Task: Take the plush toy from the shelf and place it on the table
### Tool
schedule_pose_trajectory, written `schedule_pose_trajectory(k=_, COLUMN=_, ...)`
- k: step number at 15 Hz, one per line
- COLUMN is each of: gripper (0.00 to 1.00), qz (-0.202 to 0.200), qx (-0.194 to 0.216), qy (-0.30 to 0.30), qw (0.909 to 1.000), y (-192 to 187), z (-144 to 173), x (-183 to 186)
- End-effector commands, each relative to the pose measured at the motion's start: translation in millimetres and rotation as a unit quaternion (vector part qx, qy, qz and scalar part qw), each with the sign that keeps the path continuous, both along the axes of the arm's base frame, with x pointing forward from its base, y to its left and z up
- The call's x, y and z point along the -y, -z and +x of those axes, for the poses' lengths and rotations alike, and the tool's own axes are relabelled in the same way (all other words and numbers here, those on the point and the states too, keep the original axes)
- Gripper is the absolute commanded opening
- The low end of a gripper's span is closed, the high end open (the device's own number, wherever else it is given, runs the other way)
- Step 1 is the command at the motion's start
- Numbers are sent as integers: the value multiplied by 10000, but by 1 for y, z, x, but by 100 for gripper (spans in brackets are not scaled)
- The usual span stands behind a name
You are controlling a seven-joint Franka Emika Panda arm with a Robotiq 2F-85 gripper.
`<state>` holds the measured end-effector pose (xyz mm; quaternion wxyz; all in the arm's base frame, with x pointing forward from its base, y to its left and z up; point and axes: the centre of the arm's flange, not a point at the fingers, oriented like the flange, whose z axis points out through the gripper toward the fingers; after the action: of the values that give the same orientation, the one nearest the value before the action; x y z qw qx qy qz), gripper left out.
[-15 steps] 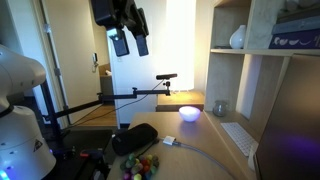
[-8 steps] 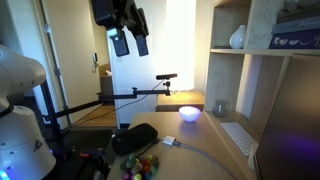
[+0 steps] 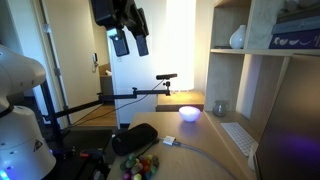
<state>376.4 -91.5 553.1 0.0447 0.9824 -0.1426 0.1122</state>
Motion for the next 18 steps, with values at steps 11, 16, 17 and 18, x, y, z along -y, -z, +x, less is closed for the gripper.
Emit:
schedule_pose_trajectory(k=11, gripper=100, qz=0, qx=0, qy=0, qw=10000, y=0, z=0, x=0)
schedule_pose_trajectory(k=16, gripper=100, qz=-13, qx=18, qy=-22, qw=10000, y=-1, z=1, x=0)
schedule_pose_trajectory(k=17, gripper=100, qz=-3, qx=25, qy=6, qw=10000, y=-3, z=2, x=-1)
schedule_pose_trajectory(k=18, gripper=100, qz=30, qx=65, qy=-58, qw=10000, y=-5, z=4, x=-2)
